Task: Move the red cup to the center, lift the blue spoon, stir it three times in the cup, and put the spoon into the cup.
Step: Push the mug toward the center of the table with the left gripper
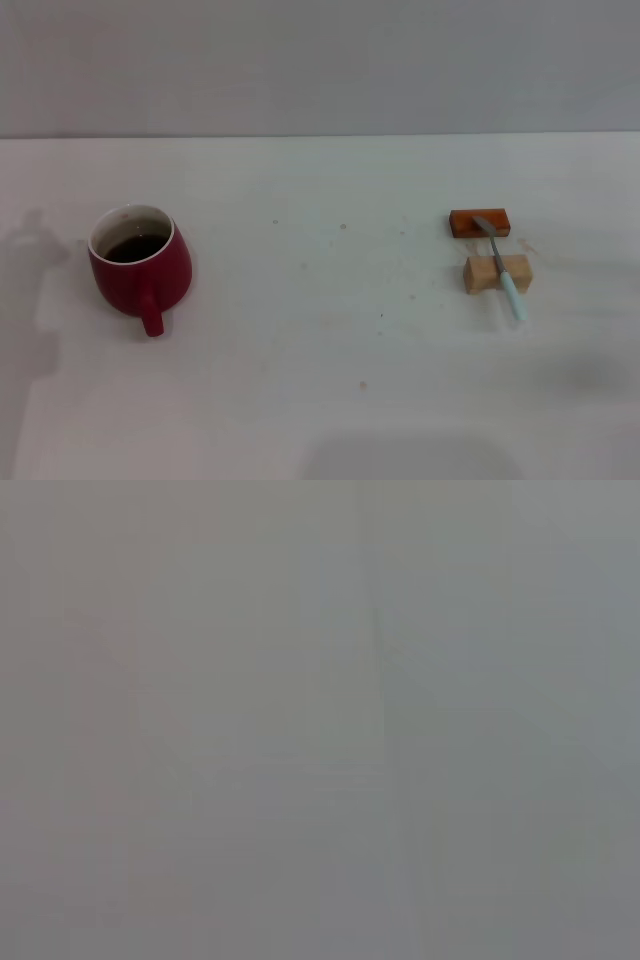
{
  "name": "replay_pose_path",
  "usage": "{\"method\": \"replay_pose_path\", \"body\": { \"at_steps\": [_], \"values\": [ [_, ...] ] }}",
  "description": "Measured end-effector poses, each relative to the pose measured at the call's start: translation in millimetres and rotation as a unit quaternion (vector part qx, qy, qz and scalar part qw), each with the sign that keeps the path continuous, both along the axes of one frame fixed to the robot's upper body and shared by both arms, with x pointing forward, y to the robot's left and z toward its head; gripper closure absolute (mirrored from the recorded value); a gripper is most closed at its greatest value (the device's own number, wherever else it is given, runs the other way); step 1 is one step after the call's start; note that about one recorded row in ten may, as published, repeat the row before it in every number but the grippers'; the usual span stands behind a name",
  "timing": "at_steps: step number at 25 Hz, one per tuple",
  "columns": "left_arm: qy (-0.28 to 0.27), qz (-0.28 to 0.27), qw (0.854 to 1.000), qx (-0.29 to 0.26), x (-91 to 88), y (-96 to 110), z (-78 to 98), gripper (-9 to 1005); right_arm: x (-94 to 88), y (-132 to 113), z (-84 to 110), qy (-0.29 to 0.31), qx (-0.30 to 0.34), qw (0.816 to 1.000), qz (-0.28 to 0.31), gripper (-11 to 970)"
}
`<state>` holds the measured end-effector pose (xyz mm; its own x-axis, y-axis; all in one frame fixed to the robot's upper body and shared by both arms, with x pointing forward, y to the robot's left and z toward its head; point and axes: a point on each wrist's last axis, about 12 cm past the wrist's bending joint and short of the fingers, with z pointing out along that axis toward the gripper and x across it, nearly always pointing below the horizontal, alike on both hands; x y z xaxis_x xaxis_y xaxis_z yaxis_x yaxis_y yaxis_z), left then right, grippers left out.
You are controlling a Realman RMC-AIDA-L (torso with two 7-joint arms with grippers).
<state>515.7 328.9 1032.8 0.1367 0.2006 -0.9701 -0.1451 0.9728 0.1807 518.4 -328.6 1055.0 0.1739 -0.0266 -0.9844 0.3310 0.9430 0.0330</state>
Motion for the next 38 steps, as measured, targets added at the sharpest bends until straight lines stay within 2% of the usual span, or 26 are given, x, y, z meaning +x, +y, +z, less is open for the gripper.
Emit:
{"method": "replay_pose_path", "body": {
  "at_steps": [2, 10, 18, 21, 30, 38],
  "values": [
    [0.013, -0.004, 1.000, 0.026, -2.8, 2, -3.4, 955, 0.0, 0, 0.0, 0.000, 0.000, 1.000, 0.000, 269],
    [0.062, -0.009, 0.991, 0.121, -10.7, 7, -15.7, 963, -0.2, 0, 0.0, 0.000, 0.000, 1.000, 0.000, 268],
    [0.126, -0.056, 0.961, 0.240, -17.1, -3, -33.8, 962, 0.5, 1, 1.0, -0.002, 0.000, 1.000, 0.002, 267],
    [0.142, -0.071, 0.950, 0.268, -18.4, -7, -38.8, 962, 0.9, 1, 1.4, -0.003, 0.000, 1.000, 0.003, 268],
    [0.149, -0.096, 0.936, 0.303, -16.5, -18, -42.1, 960, 1.3, 2, 1.8, -0.004, 0.000, 1.000, 0.004, 267],
    [0.134, -0.122, 0.934, 0.307, -8.2, -33, -38.5, 959, 0.8, 2, 1.9, -0.004, 0.000, 1.000, 0.003, 269]
  ]
}}
